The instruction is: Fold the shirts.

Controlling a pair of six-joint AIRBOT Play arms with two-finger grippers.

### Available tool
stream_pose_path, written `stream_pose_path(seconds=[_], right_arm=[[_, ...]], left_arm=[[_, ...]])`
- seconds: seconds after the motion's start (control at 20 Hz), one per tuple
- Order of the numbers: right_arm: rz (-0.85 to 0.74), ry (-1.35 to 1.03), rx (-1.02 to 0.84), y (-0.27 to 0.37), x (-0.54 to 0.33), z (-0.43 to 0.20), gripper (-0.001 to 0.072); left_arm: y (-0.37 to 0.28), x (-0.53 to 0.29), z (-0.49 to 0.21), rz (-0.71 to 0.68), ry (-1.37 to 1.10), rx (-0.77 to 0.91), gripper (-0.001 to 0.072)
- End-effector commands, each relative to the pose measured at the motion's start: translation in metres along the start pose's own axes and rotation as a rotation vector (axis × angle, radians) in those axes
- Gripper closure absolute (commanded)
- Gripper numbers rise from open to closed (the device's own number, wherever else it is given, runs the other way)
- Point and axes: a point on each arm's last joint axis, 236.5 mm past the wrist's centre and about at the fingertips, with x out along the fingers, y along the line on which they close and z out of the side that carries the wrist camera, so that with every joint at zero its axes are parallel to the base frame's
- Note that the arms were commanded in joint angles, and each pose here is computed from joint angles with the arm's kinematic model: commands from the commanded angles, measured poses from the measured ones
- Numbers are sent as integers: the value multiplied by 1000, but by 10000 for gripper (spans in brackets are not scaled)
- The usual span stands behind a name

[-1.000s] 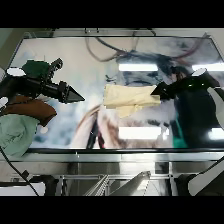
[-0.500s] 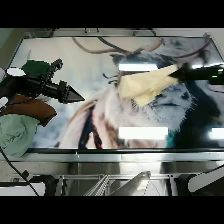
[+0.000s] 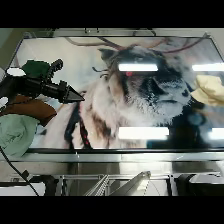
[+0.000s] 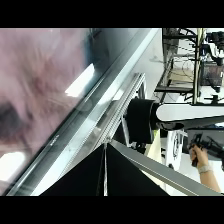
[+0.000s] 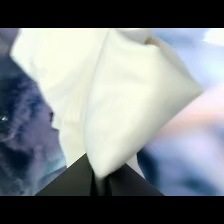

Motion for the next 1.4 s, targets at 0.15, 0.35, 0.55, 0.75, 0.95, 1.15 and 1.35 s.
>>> stream_pose_path(seconds=[0.15,0.35,0.55,0.75,0.95,1.15,1.35], right_arm=[[-306,78,205,-137,-41,-67,690],[-351,172,232,-141,-52,-93,228],[-287,176,227,-108,-62,-79,231],[-125,70,84,-11,-70,-37,476],[19,-12,-325,127,-63,-46,688],[152,113,-671,233,-35,-143,689],[246,372,-923,256,-2,-301,690]], left_arm=[[3,0,6,14,-25,1,693],[4,0,7,18,-32,1,692],[2,-3,7,13,-27,7,694],[-25,-36,29,44,-78,124,701],[-49,-84,41,132,-235,222,698],[-32,-105,3,161,-347,118,693],[-4,-74,-64,174,-300,16,693]])
